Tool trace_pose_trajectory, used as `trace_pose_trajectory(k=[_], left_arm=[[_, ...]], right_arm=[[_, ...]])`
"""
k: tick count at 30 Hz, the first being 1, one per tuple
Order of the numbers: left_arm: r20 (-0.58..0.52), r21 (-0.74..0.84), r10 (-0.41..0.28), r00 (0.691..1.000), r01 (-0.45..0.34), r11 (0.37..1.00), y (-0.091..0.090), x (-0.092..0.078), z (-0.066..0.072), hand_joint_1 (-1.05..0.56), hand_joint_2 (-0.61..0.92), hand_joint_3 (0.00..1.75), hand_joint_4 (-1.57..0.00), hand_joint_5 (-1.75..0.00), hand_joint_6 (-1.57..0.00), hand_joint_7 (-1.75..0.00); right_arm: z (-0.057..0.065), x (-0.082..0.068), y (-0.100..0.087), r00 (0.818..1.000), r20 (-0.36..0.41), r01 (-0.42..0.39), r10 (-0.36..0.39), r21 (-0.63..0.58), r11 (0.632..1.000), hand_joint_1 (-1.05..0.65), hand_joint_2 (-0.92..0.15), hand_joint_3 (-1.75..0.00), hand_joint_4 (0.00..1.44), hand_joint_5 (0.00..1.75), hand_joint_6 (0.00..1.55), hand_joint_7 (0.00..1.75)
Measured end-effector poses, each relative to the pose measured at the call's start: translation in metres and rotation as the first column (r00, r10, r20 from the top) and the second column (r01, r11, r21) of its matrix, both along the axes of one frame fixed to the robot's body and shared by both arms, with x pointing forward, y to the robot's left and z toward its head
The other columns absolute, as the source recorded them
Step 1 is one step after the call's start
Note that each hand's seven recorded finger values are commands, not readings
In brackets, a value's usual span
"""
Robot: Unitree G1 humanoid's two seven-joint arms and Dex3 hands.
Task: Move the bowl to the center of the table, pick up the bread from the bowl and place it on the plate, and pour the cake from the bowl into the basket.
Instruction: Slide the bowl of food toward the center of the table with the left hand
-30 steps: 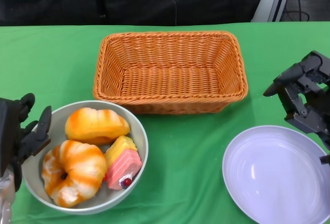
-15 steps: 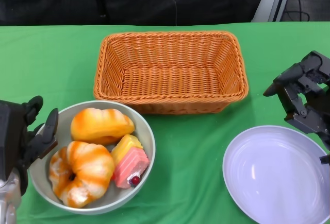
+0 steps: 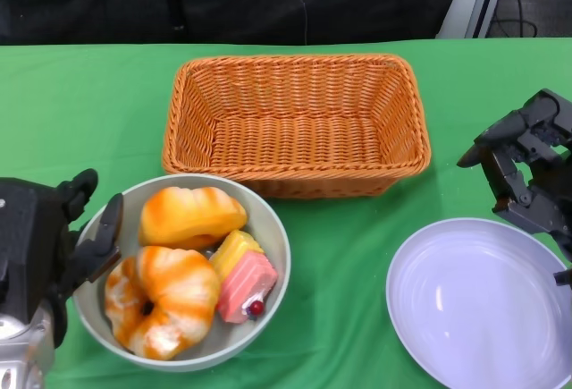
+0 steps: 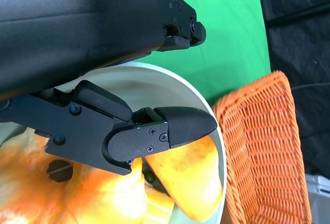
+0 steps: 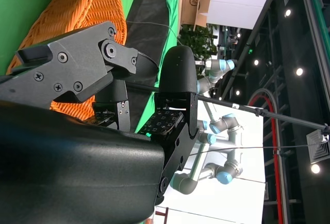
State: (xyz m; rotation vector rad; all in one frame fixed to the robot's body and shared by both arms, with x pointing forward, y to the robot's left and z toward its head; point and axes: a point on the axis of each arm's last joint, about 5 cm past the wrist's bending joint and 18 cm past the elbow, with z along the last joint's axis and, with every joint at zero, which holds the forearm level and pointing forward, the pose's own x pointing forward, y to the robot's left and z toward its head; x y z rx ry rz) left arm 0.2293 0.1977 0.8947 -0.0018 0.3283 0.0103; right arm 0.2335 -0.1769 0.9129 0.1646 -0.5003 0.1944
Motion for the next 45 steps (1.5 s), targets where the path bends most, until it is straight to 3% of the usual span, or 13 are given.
trace_pose_trajectory(k=[12, 31, 45], left_arm=[[-0.037, -0.032, -0.028, 0.999, 0.027, 0.999, -0.009, -0.006, 0.0, -0.74, 0.92, 0.71, -0.13, -0.01, -0.11, 0.0], [-0.017, -0.092, -0.18, 0.983, 0.178, 0.98, -0.025, -0.02, -0.001, -0.76, 0.92, 0.68, -0.17, -0.02, -0.15, -0.02], [-0.016, -0.106, -0.233, 0.972, 0.23, 0.967, -0.037, -0.026, -0.001, -0.77, 0.92, 0.66, -0.18, -0.02, -0.16, -0.01]], right_arm=[[0.0, 0.0, 0.001, 1.0, 0.0, -0.004, 0.004, -0.001, 1.0, -0.1, -0.69, -0.83, 0.81, 1.52, 0.75, 1.16], [-0.002, -0.002, 0.002, 1.0, -0.016, 0.016, -0.017, -0.013, 1.0, -0.12, -0.71, -0.8, 0.81, 1.52, 0.74, 1.18], [-0.002, -0.003, 0.002, 1.0, -0.021, 0.021, -0.021, -0.008, 1.0, -0.11, -0.69, -0.8, 0.81, 1.53, 0.75, 1.19]])
